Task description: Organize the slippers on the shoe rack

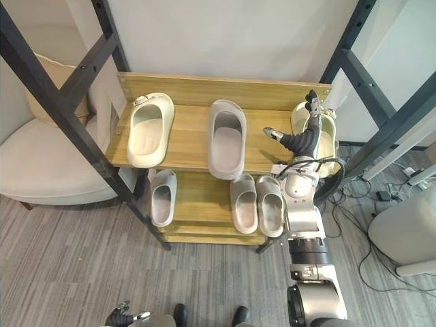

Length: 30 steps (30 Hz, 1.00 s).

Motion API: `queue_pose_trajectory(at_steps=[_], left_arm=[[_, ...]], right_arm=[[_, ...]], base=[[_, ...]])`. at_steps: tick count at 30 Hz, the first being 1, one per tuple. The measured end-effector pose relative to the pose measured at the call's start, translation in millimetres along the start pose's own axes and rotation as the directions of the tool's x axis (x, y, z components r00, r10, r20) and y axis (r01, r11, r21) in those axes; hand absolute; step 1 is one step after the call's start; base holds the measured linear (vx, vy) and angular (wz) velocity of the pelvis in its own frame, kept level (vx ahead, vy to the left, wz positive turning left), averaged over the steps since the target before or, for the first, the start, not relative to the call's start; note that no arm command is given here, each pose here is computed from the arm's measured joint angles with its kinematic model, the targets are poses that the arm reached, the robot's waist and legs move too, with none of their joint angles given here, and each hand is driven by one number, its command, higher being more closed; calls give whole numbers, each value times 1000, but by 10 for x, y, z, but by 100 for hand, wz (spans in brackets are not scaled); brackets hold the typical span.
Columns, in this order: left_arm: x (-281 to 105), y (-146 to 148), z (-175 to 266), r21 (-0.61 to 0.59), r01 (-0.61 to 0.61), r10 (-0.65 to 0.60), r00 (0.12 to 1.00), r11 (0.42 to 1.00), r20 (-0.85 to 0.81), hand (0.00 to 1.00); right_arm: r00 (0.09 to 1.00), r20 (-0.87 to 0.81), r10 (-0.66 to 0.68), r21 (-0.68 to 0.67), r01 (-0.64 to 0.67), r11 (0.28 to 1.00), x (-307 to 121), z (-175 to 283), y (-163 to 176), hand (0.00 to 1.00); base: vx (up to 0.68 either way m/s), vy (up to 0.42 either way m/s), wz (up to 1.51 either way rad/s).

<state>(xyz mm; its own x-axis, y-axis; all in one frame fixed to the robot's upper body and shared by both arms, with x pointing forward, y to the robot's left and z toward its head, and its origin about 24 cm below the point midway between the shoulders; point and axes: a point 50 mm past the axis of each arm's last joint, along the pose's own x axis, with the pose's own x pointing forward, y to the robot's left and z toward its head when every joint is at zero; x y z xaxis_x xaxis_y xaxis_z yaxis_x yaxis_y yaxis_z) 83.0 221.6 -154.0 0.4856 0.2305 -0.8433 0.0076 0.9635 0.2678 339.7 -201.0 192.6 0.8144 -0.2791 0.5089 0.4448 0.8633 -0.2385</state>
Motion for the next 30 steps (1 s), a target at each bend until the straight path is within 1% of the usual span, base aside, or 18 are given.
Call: queue_pose_trajectory(at_steps=[4, 9, 10, 12, 18, 30], left_arm=[[6, 33, 29, -18, -13, 14, 1000, 1000, 11, 0], [8, 37, 51, -36, -16, 17, 1000, 999, 19, 0], [8, 38, 51, -36, -16, 17, 1000, 999, 19, 0], [8, 39, 51, -36, -16, 17, 1000, 999, 19, 0], [9, 62, 56, -33, -21, 22, 999, 999, 24, 0], [9, 64, 51, -48, -24, 25, 999, 999, 20, 0]], right_arm=[[997, 70, 39, 12, -40, 999, 86, 188, 100, 0], [989, 103, 102, 12, -104, 995, 70, 253, 217, 0], [989, 104, 106, 12, -108, 994, 67, 254, 224, 0], [981, 103, 162, 4, -163, 987, 33, 241, 318, 0], [973, 61, 222, -9, -222, 975, -60, 113, 391, 0], [976, 23, 218, -58, -217, 975, -72, 11, 407, 0]], base=[[7, -2, 2], [15, -2, 3], [0, 0, 0], [0, 0, 0], [1, -1, -1], [0, 0, 0]])
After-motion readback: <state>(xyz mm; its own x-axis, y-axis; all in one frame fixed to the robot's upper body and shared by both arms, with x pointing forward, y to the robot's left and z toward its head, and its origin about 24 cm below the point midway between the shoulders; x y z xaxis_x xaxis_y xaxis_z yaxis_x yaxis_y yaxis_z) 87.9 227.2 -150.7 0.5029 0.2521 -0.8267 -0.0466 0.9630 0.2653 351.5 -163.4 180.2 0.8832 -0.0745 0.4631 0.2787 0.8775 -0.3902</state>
